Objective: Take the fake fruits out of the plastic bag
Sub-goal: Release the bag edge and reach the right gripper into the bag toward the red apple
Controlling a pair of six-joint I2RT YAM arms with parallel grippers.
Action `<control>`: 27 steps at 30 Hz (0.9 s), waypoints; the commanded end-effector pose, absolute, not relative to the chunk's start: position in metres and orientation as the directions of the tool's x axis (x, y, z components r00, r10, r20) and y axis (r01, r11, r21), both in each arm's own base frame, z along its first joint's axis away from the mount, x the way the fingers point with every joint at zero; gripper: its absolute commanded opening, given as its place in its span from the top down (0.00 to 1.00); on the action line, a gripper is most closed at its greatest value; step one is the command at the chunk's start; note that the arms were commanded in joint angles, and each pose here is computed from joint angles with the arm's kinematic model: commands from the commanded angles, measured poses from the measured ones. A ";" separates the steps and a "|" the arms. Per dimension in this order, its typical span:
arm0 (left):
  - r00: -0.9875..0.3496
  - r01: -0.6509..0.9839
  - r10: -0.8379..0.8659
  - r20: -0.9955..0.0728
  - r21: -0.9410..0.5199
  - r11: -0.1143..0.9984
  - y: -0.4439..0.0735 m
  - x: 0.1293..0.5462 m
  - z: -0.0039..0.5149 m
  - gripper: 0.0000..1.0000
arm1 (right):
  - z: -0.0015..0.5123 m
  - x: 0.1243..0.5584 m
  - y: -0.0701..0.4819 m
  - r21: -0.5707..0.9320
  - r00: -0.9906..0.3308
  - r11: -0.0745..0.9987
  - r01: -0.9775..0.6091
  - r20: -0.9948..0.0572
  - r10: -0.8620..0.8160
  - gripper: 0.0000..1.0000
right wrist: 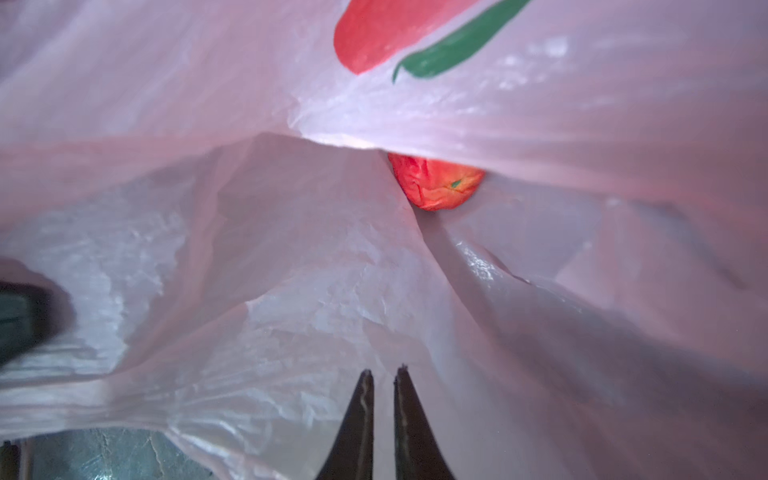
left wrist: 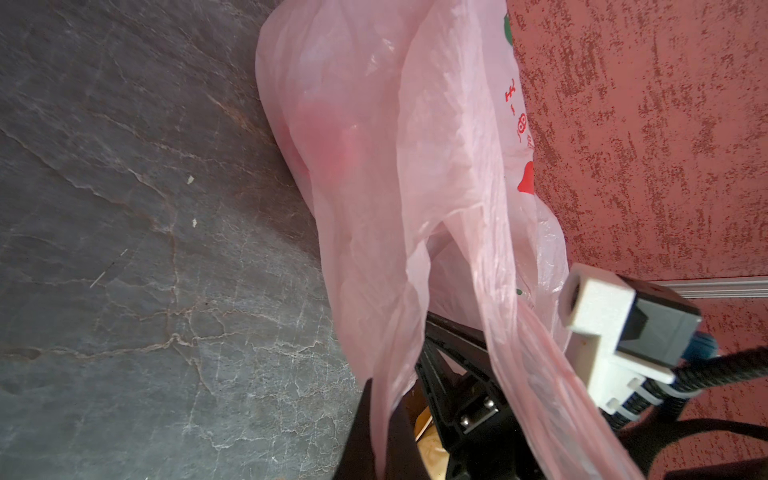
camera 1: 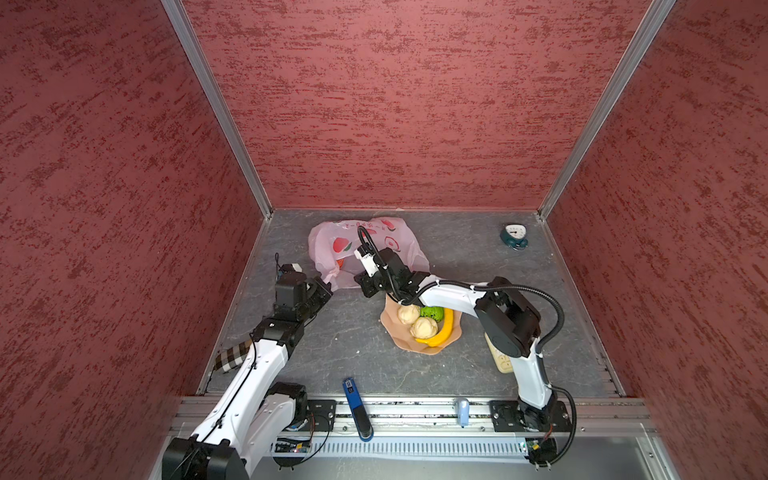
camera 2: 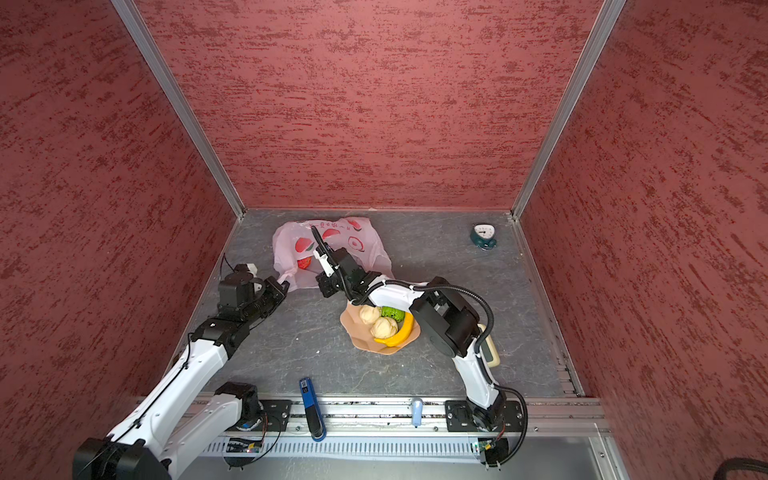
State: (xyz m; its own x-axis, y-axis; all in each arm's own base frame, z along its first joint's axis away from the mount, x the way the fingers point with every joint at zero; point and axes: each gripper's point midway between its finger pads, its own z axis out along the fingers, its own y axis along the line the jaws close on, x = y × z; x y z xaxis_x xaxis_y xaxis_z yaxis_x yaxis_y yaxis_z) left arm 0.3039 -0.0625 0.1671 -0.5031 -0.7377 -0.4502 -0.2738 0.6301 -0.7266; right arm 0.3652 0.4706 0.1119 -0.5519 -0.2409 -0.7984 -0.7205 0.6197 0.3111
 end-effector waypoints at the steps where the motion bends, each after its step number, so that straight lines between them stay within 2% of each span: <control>1: -0.490 -0.233 -0.733 -0.471 -0.740 0.631 -0.063 0.308 0.182 0.93 | 0.105 0.365 0.478 0.266 -0.518 0.607 -0.749 -0.807 -0.285 0.89; 8: -0.496 -0.217 -0.729 -0.472 -0.746 0.630 -0.066 0.308 0.182 0.93 | 0.079 0.370 0.475 0.203 -0.516 0.632 -0.748 -0.778 -0.360 0.89; 18: -0.503 -0.193 -0.721 -0.477 -0.751 0.632 -0.069 0.306 0.178 0.93 | 0.059 0.377 0.482 0.191 -0.540 0.644 -0.741 -0.740 -0.401 0.89; 27: -0.562 -0.215 -0.693 -0.452 -0.729 0.650 -0.072 0.287 0.148 0.93 | 0.065 0.393 0.492 0.192 -0.538 0.668 -0.719 -0.762 -0.361 0.85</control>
State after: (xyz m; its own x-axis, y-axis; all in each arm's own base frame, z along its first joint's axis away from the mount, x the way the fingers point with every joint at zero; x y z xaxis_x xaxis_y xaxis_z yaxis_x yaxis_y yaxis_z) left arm 0.2969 -0.0713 0.1598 -0.5334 -0.7151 -0.4518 -0.2174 0.6321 -0.7438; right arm 0.3850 0.4863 0.0581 -0.5528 -0.3761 -0.7436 -0.7271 0.6536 0.2101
